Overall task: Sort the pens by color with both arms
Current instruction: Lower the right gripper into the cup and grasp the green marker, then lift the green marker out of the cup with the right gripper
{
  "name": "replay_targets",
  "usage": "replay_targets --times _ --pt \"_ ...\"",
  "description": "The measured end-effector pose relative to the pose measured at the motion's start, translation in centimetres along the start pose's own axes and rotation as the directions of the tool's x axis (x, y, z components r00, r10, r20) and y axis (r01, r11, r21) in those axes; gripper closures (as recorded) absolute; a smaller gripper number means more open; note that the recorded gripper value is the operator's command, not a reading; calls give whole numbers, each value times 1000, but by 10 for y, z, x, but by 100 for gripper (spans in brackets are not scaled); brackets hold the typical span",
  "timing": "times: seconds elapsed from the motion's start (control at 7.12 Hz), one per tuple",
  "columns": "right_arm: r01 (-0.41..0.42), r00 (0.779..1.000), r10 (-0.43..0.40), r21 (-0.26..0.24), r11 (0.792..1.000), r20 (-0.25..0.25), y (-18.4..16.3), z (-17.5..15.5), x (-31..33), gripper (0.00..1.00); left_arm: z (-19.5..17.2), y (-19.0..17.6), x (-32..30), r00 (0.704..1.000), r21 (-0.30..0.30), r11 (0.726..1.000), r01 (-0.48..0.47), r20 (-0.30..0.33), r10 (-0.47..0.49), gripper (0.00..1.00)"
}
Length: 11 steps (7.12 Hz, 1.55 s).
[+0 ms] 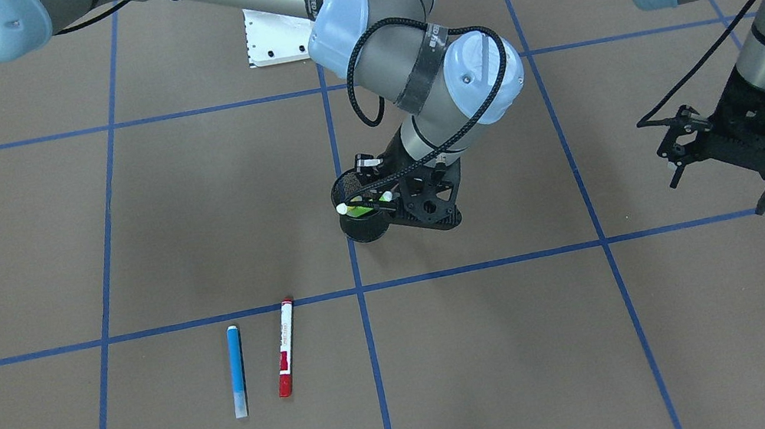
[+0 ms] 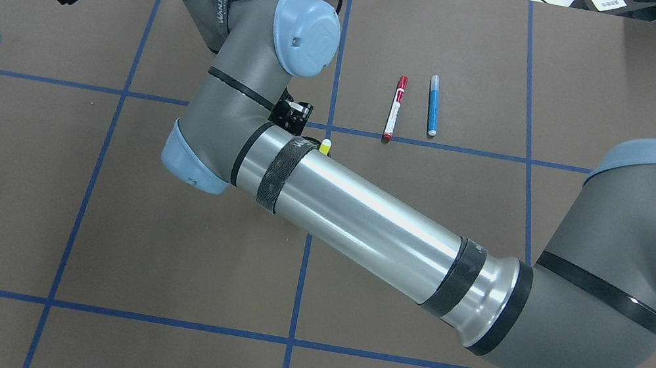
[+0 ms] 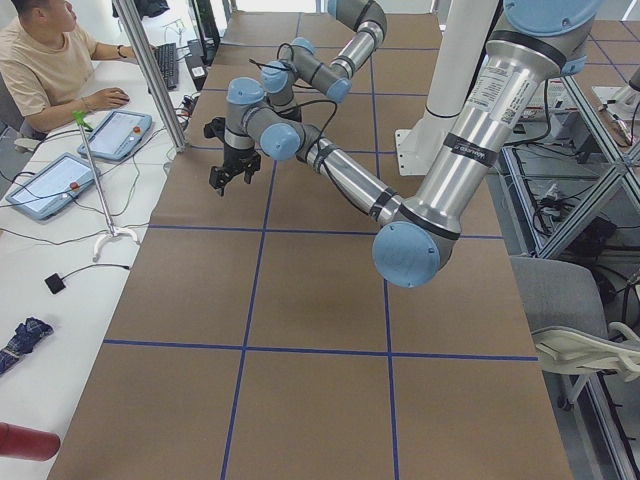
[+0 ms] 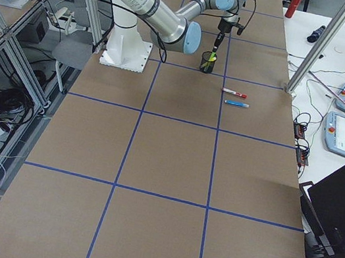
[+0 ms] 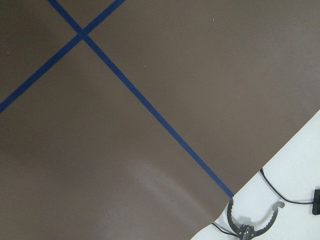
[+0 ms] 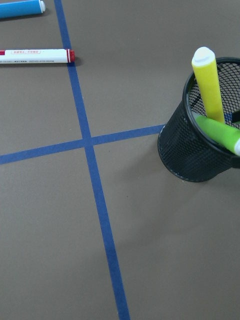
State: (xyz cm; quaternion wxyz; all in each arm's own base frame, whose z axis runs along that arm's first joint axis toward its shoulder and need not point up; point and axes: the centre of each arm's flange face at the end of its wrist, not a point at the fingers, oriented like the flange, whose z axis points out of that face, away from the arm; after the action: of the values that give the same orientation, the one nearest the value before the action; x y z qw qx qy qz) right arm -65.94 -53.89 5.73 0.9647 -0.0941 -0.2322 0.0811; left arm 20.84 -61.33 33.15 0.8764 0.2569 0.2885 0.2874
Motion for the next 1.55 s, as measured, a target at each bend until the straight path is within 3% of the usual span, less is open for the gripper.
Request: replay_targets --times 0.28,0.56,1.26,1.55 --pt "1 1000 -1 -3 1000 -6 1 6 0 67 0 0 0 1000 -1 1000 0 0 0 0" --pt "1 1000 -1 -3 1000 -8 1 8 1 100 1 0 0 1000 -2 1000 0 0 0 0" --pt "26 999 -26 15 1000 27 -5 -15 7 100 2 0 -1 1000 -4 1000 2 0 -2 0" --pt "13 999 -14 33 999 44 -11 -38 25 100 2 0 -1 1000 -4 1000 1 0 -1 0"
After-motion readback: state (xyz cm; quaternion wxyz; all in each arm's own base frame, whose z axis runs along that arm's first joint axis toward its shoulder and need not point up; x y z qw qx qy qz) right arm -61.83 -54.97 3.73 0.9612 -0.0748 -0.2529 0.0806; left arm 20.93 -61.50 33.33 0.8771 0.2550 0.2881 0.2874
